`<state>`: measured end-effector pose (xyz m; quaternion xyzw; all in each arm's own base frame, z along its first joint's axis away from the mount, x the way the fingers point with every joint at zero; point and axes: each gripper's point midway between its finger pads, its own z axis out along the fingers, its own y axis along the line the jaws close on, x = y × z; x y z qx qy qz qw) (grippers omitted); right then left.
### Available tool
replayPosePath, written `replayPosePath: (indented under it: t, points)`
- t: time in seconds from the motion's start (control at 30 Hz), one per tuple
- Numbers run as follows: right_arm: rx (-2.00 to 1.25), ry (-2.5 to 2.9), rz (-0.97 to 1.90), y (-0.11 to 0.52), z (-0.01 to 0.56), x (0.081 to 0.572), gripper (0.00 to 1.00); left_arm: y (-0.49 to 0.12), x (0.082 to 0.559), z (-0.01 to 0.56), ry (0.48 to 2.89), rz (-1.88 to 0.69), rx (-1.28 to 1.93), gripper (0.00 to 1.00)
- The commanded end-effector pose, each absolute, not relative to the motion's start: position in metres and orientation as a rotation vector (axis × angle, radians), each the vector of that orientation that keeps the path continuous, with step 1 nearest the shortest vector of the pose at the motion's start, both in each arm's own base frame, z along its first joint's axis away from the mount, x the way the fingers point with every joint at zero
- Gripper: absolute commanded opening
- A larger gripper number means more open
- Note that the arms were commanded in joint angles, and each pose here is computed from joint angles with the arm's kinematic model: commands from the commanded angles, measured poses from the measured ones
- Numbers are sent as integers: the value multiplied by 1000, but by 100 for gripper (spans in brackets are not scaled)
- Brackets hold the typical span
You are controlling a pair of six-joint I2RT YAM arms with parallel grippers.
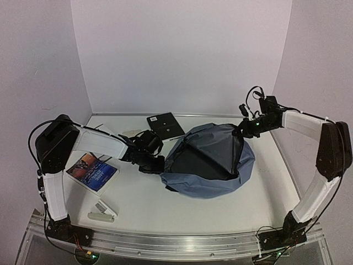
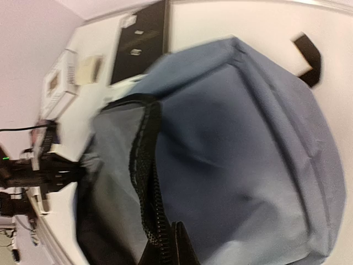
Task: Pack the student bag
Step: Unzip the student bag at the center of the board.
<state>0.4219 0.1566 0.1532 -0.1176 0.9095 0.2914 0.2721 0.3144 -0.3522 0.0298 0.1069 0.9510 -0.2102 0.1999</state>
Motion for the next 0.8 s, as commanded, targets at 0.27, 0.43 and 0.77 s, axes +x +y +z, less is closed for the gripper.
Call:
replayPosePath:
  t: [0.27,0.43,0.77]
  points:
    - [-407,2648,603,123,51,383,4,-358,343,17,2680,-495,398,10]
    - [-403,2662,600,121,50,372,19,-382,366,21,2649,-502,465,12]
    - [-382,2515,384,99,104,426,69,-369,368,69,2590,-551,422,48]
